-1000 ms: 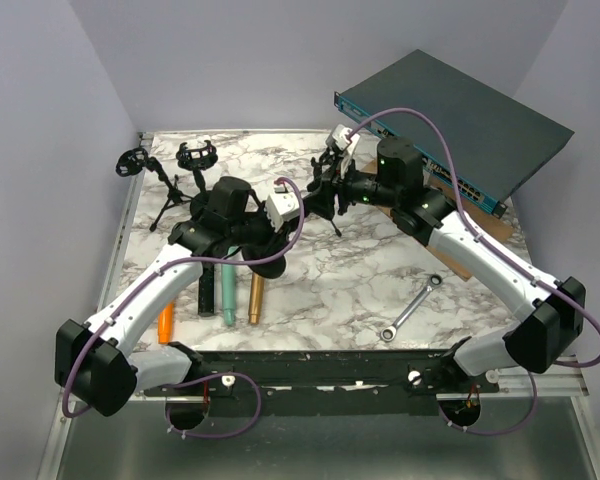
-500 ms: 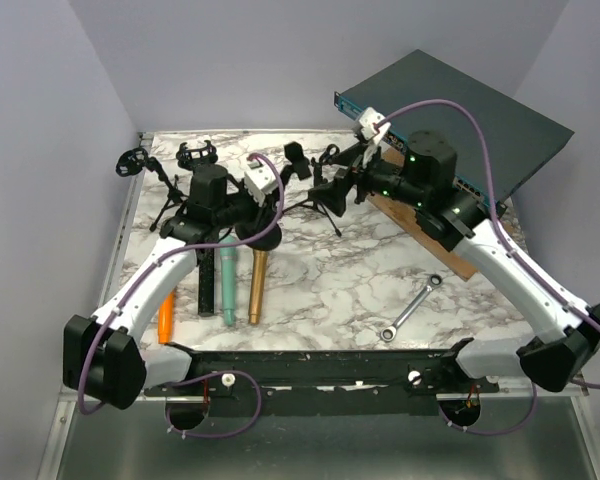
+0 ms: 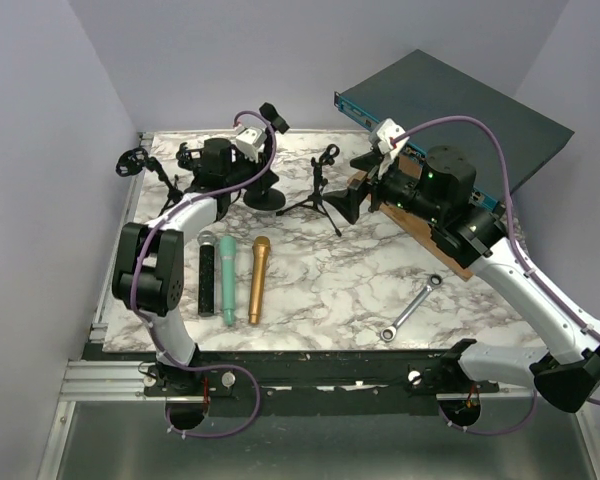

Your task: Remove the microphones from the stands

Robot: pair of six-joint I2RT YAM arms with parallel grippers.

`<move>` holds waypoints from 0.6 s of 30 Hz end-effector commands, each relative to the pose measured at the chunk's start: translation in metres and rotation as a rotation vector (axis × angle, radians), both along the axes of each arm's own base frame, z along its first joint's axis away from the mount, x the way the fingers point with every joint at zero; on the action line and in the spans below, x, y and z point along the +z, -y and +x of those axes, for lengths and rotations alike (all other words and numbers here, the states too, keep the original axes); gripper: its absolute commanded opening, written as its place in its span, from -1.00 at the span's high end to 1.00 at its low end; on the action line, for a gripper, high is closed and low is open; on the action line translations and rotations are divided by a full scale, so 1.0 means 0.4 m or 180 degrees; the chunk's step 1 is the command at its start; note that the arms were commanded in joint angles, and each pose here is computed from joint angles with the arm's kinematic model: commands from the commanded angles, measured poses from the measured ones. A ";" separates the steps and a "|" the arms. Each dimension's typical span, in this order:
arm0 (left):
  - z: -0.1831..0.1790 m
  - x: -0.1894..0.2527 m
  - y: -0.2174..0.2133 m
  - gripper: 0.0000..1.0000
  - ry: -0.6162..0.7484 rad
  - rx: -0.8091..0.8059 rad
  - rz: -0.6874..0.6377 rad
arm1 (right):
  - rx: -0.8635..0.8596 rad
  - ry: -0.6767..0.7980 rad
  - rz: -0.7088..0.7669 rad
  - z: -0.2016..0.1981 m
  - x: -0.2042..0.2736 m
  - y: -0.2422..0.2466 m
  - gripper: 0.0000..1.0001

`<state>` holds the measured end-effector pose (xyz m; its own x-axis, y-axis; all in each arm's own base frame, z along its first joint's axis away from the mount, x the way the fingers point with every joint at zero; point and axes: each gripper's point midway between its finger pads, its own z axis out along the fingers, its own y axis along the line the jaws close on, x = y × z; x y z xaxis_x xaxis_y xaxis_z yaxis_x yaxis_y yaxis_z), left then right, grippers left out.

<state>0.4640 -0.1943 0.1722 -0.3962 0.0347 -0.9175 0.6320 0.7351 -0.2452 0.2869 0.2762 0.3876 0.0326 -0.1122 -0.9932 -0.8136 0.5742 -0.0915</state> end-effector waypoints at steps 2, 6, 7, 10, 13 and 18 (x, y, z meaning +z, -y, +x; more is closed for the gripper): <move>0.149 0.099 -0.006 0.95 0.0421 0.0333 -0.0206 | -0.0135 0.0053 -0.0030 0.018 -0.008 0.023 -1.00; 0.186 0.057 -0.021 0.75 0.0276 0.0456 -0.0204 | -0.0150 0.0047 -0.0031 0.020 -0.015 0.032 -0.99; 0.194 0.051 -0.026 0.68 0.0275 0.0497 -0.0199 | -0.0155 0.0035 -0.0032 0.024 -0.020 0.035 -0.99; 0.218 0.049 -0.040 0.55 0.0196 0.0563 -0.0247 | -0.0142 -0.0008 -0.0033 0.029 -0.032 0.035 -0.99; 0.226 0.041 -0.049 0.44 0.0095 0.0589 -0.0329 | -0.0105 -0.0068 -0.0003 0.032 -0.041 0.034 -1.00; 0.214 0.044 -0.059 0.31 0.0120 0.0567 -0.0474 | -0.0087 -0.0110 0.0008 0.039 -0.049 0.032 -1.00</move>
<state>0.5429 -0.1733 0.1604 -0.4250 -0.1045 -0.8991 0.4838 0.8133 -0.3232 0.3027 0.2600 0.3647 -0.0138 -0.1332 -0.9910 -0.7862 0.6138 -0.0716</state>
